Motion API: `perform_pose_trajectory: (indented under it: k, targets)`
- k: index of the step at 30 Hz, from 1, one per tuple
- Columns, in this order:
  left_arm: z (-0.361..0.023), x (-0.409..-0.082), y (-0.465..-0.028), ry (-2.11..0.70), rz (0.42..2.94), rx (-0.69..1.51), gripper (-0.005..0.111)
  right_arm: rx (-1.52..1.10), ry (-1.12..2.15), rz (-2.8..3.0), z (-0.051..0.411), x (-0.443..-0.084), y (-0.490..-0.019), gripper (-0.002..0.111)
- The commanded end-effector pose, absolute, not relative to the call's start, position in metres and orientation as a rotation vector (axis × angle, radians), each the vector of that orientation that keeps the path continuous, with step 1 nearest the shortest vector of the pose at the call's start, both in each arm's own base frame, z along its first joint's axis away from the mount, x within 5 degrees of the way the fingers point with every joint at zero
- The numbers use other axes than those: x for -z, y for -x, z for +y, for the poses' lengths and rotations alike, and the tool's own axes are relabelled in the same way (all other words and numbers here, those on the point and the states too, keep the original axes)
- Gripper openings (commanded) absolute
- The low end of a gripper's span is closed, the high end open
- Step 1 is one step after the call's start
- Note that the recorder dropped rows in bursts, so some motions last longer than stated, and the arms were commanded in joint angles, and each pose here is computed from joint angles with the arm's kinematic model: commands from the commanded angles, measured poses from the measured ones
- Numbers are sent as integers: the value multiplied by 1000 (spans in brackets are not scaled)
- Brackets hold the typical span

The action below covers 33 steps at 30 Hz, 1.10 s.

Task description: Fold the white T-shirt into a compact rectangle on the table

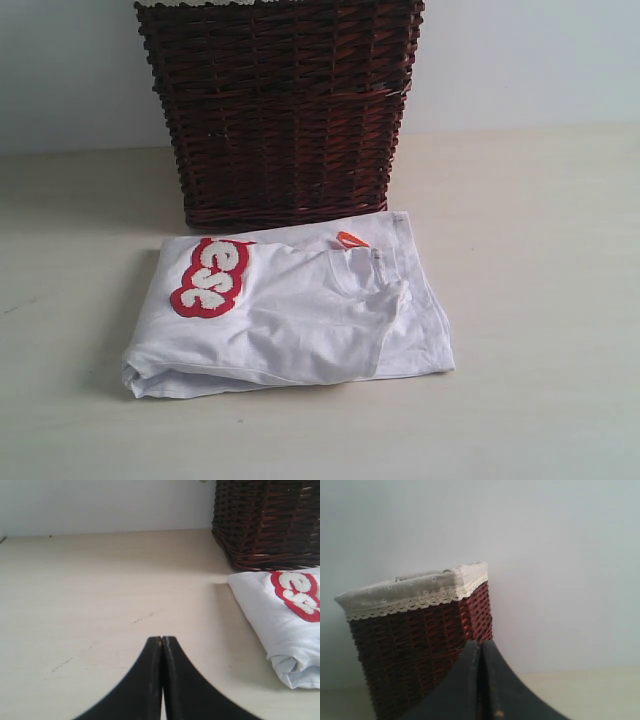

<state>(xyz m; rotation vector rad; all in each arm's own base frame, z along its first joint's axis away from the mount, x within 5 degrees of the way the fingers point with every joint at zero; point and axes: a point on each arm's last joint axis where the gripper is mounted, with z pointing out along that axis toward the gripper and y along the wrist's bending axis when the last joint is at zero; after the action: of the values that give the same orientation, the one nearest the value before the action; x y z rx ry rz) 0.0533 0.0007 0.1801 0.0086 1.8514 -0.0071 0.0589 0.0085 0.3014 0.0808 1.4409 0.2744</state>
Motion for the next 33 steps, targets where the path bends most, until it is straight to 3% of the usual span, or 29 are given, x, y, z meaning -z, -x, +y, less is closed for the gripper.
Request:
perform_pose_trajectory:
  k: [1,15,22,33]
  targets:
    - [1,-181,-53,2,1839,13,0,-134,-72,1330,1,-288,-53,0]
    - [1,-181,-53,-1,1839,9,0,38,-160,1338,-8,-225,-54,0]
    - [1,-181,-53,-2,1838,7,0,117,-109,1764,-8,-188,-54,0]
    - [1,-181,-53,-2,1838,7,0,114,-112,1763,-8,-188,-54,0]
